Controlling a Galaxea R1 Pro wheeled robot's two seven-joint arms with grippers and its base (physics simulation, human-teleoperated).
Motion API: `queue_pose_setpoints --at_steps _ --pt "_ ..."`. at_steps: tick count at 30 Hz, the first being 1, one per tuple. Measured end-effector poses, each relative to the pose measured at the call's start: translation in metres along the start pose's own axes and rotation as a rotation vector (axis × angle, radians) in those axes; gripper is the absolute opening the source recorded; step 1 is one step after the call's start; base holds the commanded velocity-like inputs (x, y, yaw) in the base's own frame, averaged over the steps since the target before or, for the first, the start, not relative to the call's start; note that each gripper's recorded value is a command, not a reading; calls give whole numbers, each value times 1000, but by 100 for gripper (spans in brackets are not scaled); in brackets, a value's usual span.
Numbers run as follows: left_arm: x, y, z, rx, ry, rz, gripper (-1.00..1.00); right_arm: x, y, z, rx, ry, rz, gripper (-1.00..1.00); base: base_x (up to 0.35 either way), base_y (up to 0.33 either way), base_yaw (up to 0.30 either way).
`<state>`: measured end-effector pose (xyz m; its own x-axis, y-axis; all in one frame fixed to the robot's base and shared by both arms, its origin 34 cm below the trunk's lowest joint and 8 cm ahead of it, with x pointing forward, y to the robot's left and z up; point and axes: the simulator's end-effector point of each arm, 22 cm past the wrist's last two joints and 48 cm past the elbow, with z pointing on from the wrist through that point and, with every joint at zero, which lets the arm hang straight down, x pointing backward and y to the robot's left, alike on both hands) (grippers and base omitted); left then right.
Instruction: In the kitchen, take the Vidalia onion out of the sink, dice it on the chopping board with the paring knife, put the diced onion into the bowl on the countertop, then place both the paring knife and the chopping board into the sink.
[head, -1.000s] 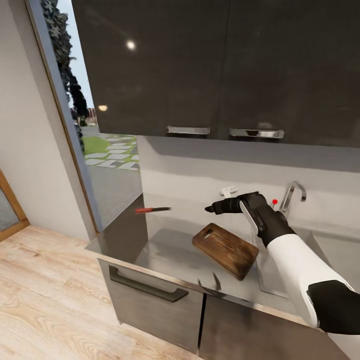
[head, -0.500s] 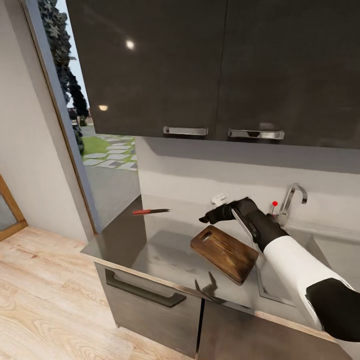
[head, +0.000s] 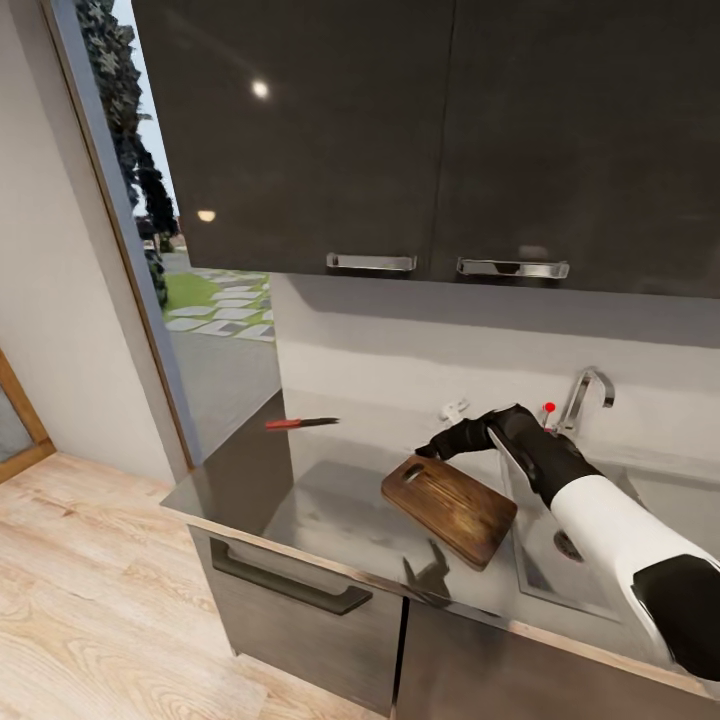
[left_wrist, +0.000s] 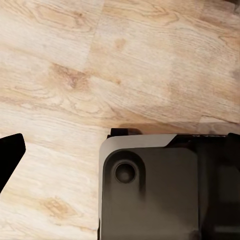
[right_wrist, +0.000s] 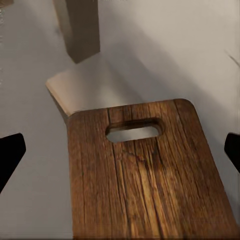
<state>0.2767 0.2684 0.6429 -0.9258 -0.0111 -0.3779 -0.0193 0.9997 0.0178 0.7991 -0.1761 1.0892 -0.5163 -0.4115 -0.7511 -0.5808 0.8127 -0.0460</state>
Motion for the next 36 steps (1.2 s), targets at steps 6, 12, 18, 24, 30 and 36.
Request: queue_pose_setpoints --at_steps 6,12,18,24,30,36 --pt "0 0 0 -1 0 -1 100 3 -2 -3 -16 3 1 100 161 74 0" --pt "0 0 0 -1 0 -1 100 2 -1 -4 -23 -3 -4 100 230 215 0" --pt "0 0 0 -1 0 -1 100 1 5 -4 -52 -12 -18 100 156 144 0" --pt "0 0 0 0 0 -1 100 15 -1 -9 -73 18 -97 100 19 16 0" --pt "0 0 0 0 0 -1 100 30 4 -13 -115 70 -189 100 2 1 0" --pt "0 0 0 0 0 0 100 39 12 -17 -173 94 -276 100 0 0 0"
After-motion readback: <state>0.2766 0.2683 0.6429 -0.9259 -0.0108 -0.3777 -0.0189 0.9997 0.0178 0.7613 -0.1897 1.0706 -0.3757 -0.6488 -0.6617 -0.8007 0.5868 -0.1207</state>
